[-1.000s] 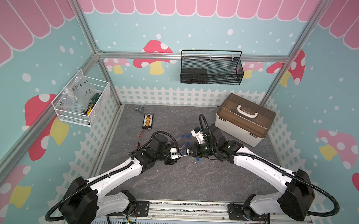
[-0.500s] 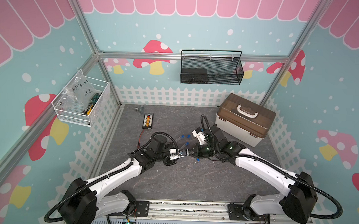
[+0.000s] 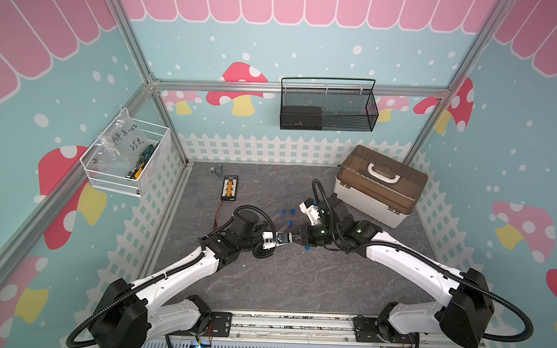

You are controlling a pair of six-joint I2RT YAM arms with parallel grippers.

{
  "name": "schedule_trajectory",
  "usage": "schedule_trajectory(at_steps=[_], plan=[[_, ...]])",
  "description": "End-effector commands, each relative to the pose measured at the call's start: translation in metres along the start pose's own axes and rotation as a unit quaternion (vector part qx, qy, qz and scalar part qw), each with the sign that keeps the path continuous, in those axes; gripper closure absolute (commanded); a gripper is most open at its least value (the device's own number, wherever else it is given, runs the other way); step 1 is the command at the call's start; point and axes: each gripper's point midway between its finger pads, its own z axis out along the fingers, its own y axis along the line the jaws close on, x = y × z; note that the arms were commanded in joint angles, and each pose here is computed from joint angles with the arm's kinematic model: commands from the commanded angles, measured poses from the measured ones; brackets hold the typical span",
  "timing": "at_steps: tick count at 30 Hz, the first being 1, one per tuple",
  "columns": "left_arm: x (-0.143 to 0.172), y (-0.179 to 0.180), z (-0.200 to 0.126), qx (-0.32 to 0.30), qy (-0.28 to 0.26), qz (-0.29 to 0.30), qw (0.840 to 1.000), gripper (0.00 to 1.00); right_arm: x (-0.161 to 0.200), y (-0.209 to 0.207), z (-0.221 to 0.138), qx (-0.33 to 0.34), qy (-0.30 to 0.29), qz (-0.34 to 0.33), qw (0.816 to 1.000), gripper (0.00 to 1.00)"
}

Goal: Insert stoppers into test tubes
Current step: Pick up the test tube at the center of the board.

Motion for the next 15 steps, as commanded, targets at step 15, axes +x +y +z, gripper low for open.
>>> schedule_trajectory(at_steps=[15], plan=[[0.013,0.072,-0.026,-0.122,0.042,-0.225,0.966,1.00,0.017,-0.112,-0.044,0.262,0.013,-0.120,0.957,0.73]])
